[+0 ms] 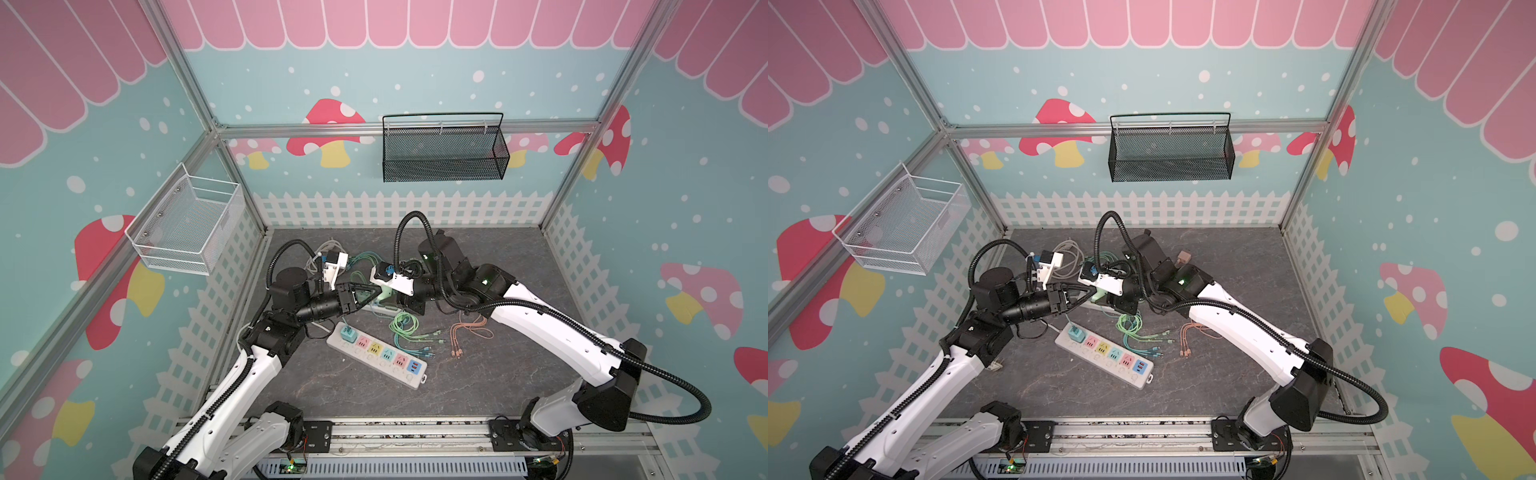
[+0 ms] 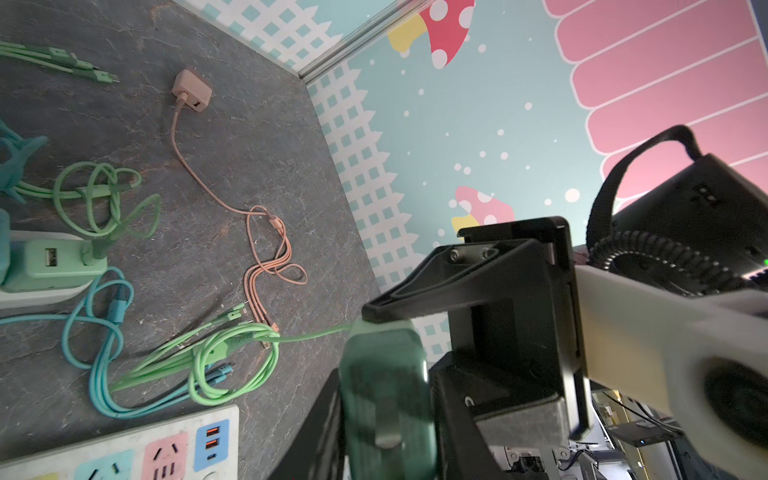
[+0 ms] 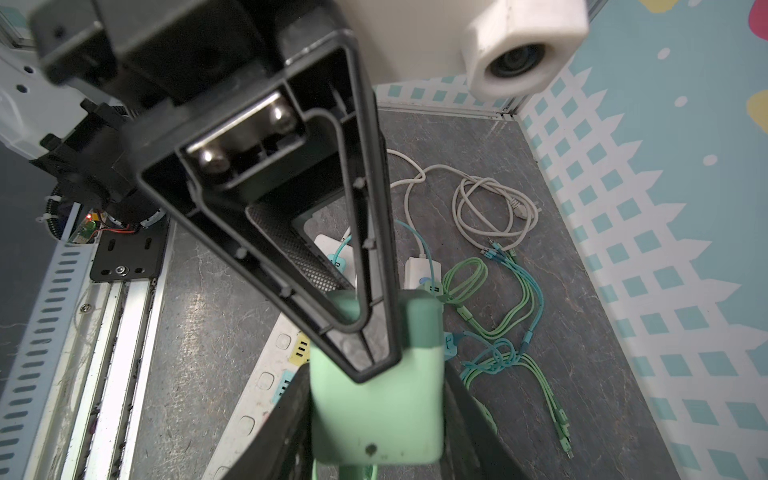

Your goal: Insert the plug

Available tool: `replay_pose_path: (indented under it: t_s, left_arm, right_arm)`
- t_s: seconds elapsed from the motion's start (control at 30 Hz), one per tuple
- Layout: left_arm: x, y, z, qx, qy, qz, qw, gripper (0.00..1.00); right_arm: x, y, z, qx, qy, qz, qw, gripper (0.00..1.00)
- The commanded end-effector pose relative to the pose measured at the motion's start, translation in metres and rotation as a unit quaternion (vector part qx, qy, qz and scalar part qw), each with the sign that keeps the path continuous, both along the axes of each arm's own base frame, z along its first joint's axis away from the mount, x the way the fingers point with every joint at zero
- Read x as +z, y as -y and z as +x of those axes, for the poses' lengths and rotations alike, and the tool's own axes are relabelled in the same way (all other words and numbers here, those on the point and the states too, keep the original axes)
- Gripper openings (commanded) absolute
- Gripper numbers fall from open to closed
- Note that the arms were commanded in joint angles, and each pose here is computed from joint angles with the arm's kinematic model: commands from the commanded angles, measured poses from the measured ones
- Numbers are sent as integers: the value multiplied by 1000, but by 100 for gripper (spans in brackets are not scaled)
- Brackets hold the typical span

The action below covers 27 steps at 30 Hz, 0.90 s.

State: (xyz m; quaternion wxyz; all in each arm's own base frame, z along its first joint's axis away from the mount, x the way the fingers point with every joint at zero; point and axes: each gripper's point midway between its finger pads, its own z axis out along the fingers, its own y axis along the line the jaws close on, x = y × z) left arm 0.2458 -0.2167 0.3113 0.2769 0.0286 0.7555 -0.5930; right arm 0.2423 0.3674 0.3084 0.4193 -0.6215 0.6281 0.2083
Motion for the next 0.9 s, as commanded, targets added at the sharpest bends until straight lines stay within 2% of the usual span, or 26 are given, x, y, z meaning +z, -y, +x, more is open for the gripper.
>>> replay_pose_path:
  t_s: [0.0, 0.17, 0.37, 0.57, 0.87]
  left_arm:
    - [17, 6, -9, -27, 33, -16, 999, 25]
    - [15, 5, -8, -23, 33, -14, 999, 13]
    - [3, 1, 1, 3, 39, 3, 999, 6]
    - [-10, -3, 11, 21, 59, 37, 997, 1]
    - [-6, -9, 21, 49, 118, 61, 990, 0]
  right_arm:
    - [-6, -8, 4, -1, 9, -5, 1000, 41]
    - [-14, -9, 5, -6, 5, -11, 1000, 50]
    - [-33, -1, 12, -62, -35, -20, 997, 56]
    - [-21, 6, -3, -83, -76, 32, 993, 64]
    - [15, 36, -6, -153, -72, 117, 979, 82]
